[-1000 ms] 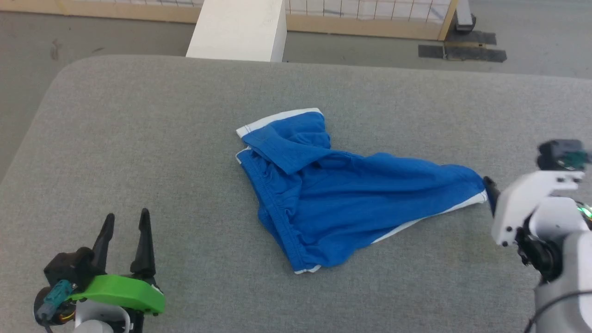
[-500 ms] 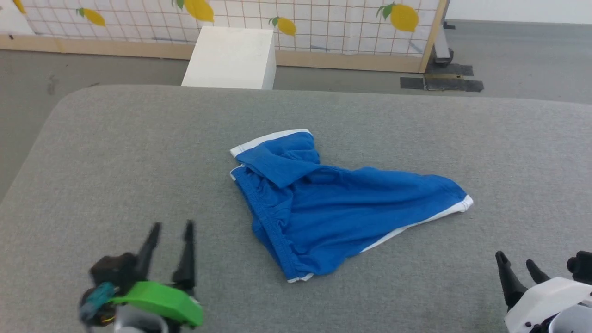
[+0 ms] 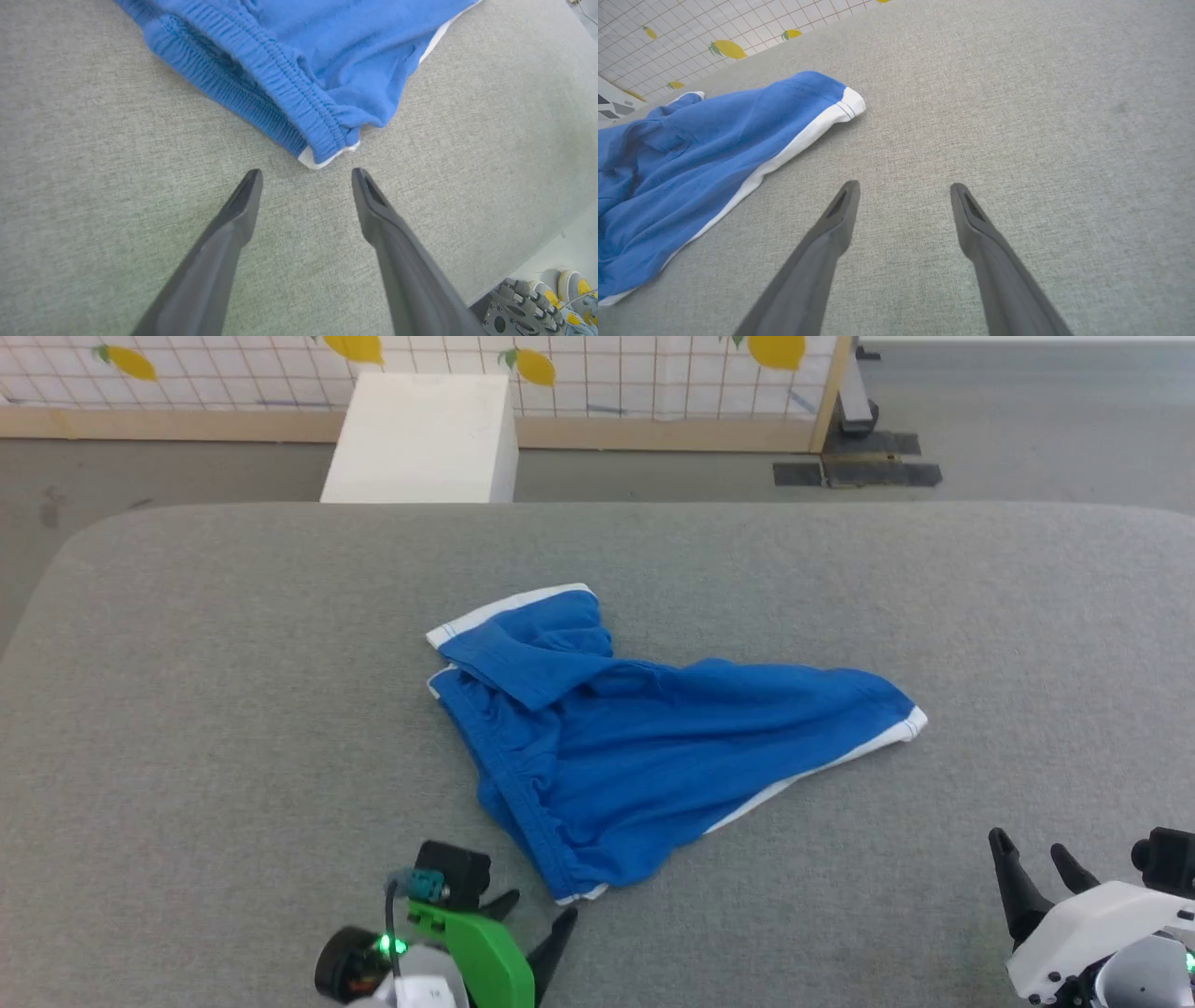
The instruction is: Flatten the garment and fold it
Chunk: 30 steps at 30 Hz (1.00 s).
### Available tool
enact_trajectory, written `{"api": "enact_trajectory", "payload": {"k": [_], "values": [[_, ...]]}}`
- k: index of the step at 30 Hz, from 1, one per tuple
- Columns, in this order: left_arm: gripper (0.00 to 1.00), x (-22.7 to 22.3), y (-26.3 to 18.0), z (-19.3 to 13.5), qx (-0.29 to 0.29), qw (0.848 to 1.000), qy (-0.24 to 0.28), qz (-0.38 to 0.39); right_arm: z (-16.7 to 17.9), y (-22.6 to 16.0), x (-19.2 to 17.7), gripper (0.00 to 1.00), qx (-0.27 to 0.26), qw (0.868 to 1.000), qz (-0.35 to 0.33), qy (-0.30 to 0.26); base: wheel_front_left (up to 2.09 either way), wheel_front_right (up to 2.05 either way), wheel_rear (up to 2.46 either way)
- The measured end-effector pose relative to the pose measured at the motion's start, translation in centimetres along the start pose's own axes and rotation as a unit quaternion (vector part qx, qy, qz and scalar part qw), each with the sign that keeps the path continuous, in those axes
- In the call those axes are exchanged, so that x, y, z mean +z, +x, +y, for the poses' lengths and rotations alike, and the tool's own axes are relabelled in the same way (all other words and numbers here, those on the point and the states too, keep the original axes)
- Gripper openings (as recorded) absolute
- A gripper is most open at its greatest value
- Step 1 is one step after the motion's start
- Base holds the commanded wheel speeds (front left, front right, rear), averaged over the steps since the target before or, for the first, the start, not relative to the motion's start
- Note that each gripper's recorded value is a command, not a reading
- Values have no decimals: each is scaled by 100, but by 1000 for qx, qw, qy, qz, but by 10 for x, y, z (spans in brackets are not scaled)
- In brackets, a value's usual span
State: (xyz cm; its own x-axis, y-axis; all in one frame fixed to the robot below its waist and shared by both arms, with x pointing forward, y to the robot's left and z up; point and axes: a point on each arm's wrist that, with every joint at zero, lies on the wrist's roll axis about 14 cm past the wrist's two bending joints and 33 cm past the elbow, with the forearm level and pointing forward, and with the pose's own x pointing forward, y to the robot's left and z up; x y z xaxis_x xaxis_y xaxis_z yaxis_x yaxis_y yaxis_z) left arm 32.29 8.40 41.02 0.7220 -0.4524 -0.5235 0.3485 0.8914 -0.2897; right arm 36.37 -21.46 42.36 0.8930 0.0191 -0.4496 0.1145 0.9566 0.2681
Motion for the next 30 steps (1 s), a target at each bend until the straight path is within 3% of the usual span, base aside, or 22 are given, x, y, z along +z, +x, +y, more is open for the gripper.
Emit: {"api": "enact_trajectory", "payload": {"k": [9, 10, 11, 12, 21, 26, 30], "values": [[100, -1, 20, -6, -24, 1000, 7, 18, -16, 3, -9, 100, -25, 1000, 11, 3, 0, 0, 0], [73, -4, 21, -7, -27, 999, 6, 23, -17, 4, -10, 100, -27, 1000, 12, 3, 0, 0, 0], [19, -5, 22, -8, -28, 999, 6, 25, -18, 4, -12, 100, -28, 999, 14, 4, 0, 0, 0], [0, -5, 23, -9, -31, 999, 5, 24, -19, 4, -13, 100, -30, 999, 16, 4, 0, 0, 0], [0, 0, 19, -12, -41, 999, -8, 9, 6, 23, 2, 100, 0, 1000, 9, -24, 0, 0, 0], [0, 4, 17, -9, -40, 999, -10, 0, 37, 45, 31, 100, 19, 994, 22, -104, 0, 0, 0], [0, 7, 16, -3, -37, 999, -6, -3, 59, 64, 44, 100, 15, 981, 65, -180, 0, 0, 0]]}}
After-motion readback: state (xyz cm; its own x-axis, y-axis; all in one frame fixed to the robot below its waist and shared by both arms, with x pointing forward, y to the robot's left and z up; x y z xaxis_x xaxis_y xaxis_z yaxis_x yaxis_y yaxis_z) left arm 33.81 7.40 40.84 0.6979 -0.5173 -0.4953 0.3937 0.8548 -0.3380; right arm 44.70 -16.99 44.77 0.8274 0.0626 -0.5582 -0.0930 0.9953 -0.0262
